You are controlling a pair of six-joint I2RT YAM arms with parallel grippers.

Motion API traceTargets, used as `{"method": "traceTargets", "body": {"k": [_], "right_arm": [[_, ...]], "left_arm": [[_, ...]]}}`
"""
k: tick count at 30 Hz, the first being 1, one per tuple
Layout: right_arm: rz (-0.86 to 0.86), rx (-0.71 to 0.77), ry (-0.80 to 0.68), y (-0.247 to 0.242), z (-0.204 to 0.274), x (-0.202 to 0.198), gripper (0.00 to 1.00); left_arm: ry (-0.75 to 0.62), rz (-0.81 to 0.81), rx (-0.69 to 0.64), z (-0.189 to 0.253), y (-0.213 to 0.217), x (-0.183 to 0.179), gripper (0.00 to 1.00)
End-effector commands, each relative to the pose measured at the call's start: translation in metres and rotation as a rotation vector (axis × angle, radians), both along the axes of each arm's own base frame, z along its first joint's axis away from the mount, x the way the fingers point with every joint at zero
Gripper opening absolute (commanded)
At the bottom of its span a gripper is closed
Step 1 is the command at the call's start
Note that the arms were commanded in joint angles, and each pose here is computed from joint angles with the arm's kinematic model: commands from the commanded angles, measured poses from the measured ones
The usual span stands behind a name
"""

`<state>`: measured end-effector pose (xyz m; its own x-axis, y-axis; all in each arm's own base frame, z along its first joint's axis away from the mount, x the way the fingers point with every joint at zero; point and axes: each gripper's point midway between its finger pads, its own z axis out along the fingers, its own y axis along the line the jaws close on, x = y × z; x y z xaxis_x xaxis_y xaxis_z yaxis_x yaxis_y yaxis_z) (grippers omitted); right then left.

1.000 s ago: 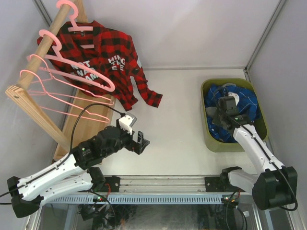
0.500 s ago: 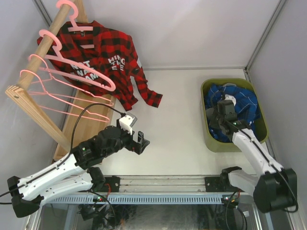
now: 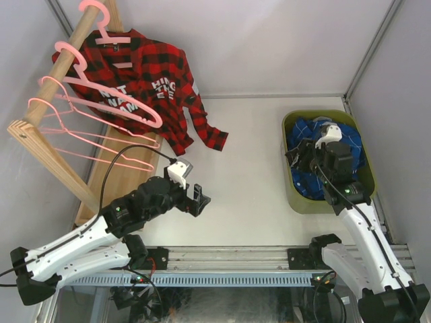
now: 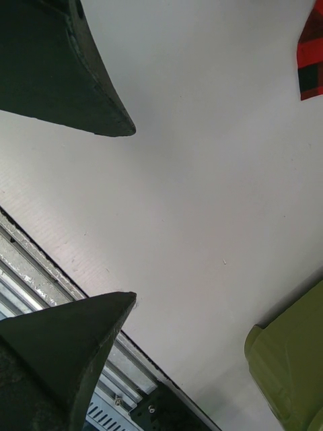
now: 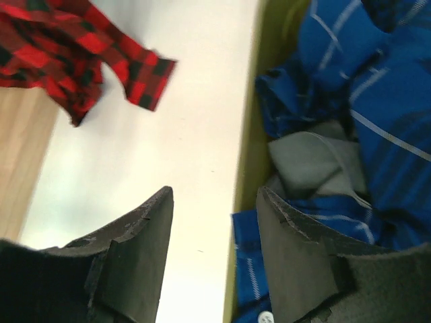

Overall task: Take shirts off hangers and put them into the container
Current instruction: Pick up the hanger from the clothesline.

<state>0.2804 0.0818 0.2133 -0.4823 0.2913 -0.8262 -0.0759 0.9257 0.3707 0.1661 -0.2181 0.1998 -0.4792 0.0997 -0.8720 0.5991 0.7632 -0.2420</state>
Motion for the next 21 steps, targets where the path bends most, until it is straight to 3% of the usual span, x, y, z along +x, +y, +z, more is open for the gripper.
{"method": "traceTargets", "body": {"k": [1,9,14,21], "right_arm": [[0.181,0.094,-0.197,0.034,0.057,0.007,0.52],[0.460,0.166,-0.345,0.089,0.109,0.022,0.52],[0.505,0.179,-0.256,0.114,0.128,0.080,0.52],[0.594,0.195,-0.409,0.159,0.177,0.120,0.52]], "left_arm": [[-0.018,0.002,-0.034,0.005,-0.002,0.001,1.00],[-0.019,0.005,-0.032,0.005,0.001,0.000,1.00],[-0.019,0.007,-0.028,0.003,0.003,-0.002,1.00],[-0.025,0.036,-0.037,0.002,0.013,-0.003,1.00]]}}
